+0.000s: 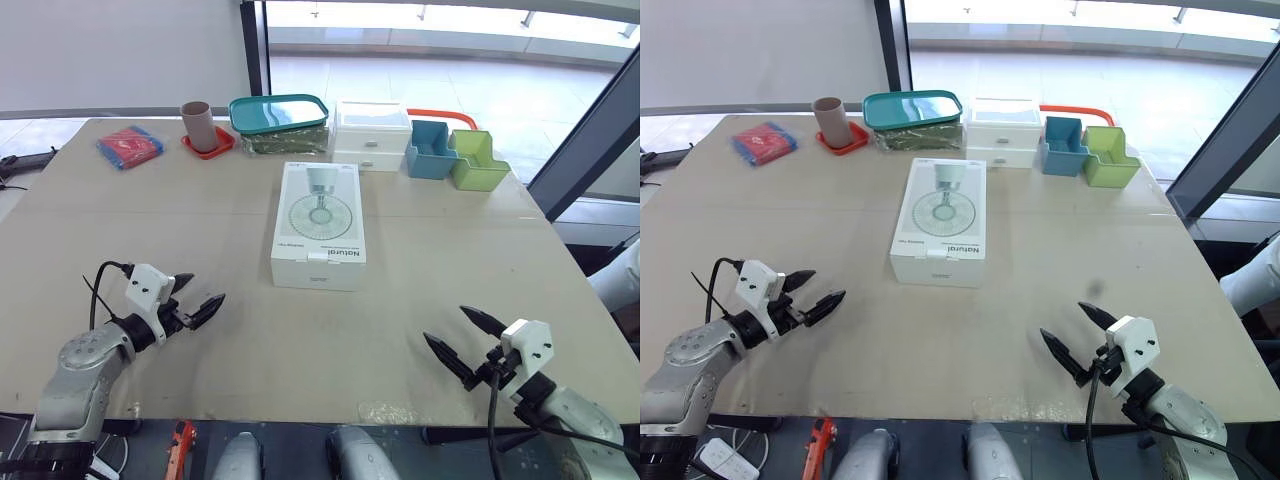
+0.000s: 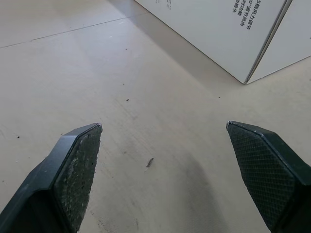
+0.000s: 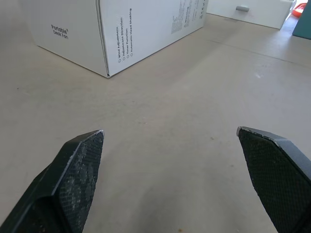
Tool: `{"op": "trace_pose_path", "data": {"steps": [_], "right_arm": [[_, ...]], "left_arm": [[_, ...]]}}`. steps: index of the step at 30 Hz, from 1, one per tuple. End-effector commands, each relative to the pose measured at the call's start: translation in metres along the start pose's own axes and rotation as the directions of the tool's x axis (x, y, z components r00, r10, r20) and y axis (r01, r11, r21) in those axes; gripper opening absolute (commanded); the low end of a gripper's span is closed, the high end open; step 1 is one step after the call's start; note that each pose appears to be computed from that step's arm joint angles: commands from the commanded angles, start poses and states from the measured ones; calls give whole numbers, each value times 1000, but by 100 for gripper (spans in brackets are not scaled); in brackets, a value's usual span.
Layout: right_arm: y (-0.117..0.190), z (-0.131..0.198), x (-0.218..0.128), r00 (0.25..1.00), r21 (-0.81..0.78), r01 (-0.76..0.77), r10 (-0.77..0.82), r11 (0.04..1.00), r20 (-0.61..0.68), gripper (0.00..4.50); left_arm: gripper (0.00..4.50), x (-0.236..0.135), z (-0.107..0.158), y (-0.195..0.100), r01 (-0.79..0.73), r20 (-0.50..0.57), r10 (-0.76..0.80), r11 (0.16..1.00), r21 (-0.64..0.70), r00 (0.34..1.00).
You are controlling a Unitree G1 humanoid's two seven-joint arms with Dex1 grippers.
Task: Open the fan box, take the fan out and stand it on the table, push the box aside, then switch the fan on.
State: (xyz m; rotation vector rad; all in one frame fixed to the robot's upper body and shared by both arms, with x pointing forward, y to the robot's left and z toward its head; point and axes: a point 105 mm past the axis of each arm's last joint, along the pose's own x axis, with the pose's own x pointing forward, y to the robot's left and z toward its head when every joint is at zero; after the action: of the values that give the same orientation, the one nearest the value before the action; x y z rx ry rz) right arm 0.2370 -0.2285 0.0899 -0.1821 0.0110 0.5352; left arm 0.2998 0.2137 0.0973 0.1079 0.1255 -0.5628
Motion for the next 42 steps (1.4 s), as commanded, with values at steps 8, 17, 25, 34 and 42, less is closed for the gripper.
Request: {"op": "trace_pose_path", "data": {"steps": [8, 17, 25, 34, 42], "right_arm": [[-6, 5, 7, 1000, -74, 1, 0, 997, 11, 450], [3, 14, 12, 998, -87, -49, 52, 995, 34, 450], [11, 47, 33, 983, -142, -133, 149, 981, 106, 450], [30, 77, 53, 957, -169, -220, 246, 961, 152, 450], [40, 92, 78, 952, -247, -288, 304, 925, 28, 450]], "left_arm": [[437, 0, 13, 4, -21, 86, 20, 1000, 8, 996], [386, 14, 39, 2, 51, 150, -56, 998, 38, 987], [152, 68, 108, -40, 277, 180, -326, 927, 254, 928], [3, 108, 122, -60, 367, 47, -404, 868, 335, 913], [3, 118, 108, -66, 431, -55, -436, 849, 306, 898]]}}
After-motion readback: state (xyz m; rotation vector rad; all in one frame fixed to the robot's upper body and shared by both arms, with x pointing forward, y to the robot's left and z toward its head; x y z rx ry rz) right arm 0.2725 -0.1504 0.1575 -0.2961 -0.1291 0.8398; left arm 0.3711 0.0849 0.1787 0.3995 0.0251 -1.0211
